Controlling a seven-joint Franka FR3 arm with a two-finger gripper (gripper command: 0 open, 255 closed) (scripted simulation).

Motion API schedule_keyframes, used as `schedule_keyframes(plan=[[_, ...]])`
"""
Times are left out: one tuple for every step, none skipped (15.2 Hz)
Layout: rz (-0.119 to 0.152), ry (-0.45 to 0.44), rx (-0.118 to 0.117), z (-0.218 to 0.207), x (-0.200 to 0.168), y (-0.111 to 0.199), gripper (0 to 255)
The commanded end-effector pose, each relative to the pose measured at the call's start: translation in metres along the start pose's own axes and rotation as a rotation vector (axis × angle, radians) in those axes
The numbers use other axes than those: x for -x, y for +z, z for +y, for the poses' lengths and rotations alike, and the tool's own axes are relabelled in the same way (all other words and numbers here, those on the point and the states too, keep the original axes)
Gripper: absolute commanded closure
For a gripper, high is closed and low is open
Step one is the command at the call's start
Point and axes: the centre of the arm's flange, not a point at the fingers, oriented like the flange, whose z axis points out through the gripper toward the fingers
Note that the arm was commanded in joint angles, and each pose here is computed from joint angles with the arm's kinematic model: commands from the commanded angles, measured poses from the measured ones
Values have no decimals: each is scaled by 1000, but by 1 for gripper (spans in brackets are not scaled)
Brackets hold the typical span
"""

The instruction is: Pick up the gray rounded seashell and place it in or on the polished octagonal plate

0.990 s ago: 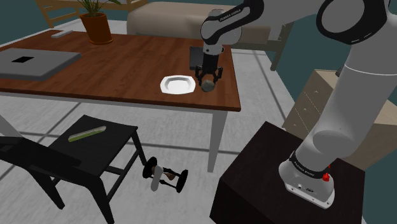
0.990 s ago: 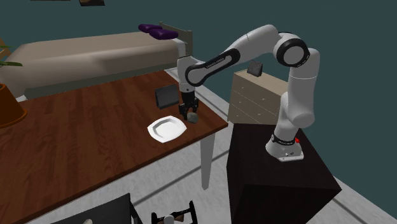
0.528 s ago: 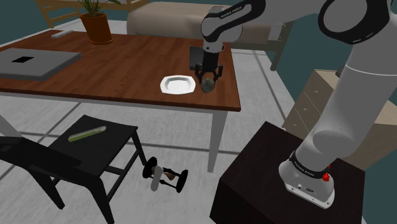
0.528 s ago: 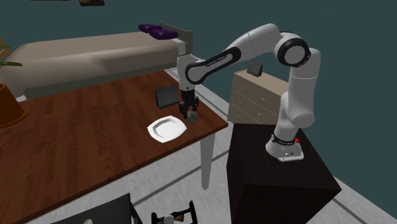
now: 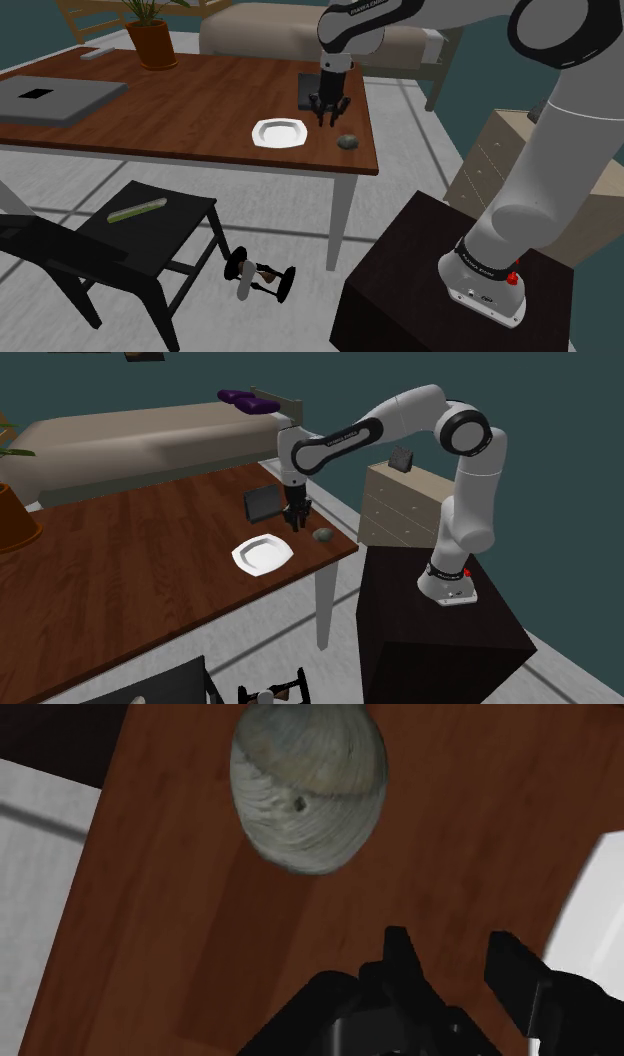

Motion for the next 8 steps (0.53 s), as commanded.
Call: schedule_keyframes(plan=[[35,-23,-8,8,17,-1,0],[70,-47,-16,17,33,-1,0],[105,-70,-24,26,49,0,0],[140,-94,-32,35,65,1,0],[174,-117,-40,45,81,3,0],[209,-141,-47,55,97,6,0],[244,-164,-55,65,112,9,0],[268,-180,-61,72,122,11,0]])
